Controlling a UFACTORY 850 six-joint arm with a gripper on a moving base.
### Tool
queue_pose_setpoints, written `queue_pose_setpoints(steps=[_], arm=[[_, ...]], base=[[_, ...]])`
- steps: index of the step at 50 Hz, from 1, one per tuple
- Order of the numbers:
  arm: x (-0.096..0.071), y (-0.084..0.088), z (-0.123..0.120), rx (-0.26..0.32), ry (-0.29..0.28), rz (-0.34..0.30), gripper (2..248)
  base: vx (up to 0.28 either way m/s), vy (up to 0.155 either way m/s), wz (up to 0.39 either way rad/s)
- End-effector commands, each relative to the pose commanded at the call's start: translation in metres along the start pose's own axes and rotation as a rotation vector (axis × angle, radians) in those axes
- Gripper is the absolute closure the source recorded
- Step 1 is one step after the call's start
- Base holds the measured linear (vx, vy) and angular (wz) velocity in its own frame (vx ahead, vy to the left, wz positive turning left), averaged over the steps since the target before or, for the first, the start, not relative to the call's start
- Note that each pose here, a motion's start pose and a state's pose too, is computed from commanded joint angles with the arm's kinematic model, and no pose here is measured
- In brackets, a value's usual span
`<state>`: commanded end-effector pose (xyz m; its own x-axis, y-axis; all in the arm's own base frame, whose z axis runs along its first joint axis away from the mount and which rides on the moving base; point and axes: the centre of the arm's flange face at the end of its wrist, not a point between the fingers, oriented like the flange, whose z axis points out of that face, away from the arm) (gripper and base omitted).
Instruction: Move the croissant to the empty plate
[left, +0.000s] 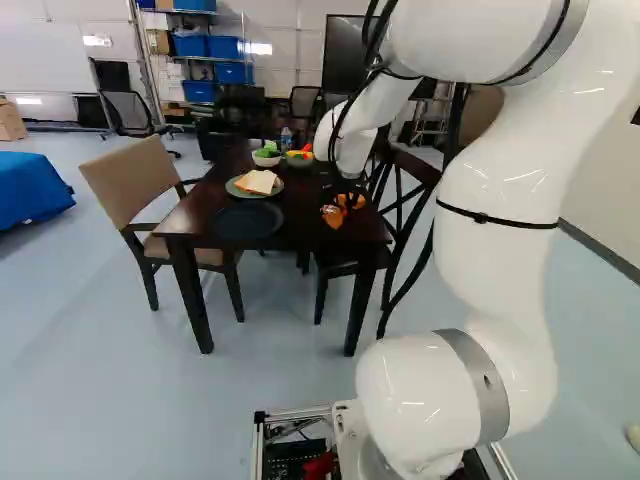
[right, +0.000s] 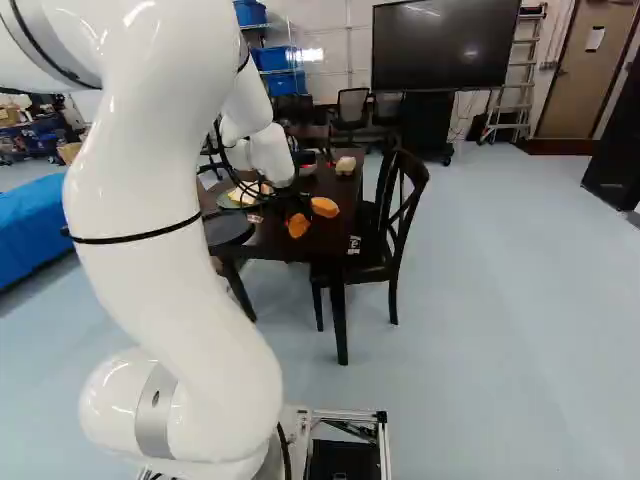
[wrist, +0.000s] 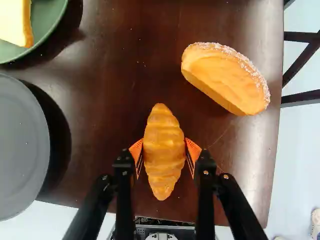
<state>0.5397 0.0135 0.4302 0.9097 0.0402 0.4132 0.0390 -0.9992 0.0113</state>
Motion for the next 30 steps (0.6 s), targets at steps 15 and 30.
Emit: queue_pose_setpoints(steps=[15,30], arm=[[0.000,0.000,0.000,0.000,0.000,0.000,122],[0.004,-0.002,-0.012,0.002,0.023,-0.004,122]], base=[[0.000,0.000,0.000],[0.000,0.000,0.000]])
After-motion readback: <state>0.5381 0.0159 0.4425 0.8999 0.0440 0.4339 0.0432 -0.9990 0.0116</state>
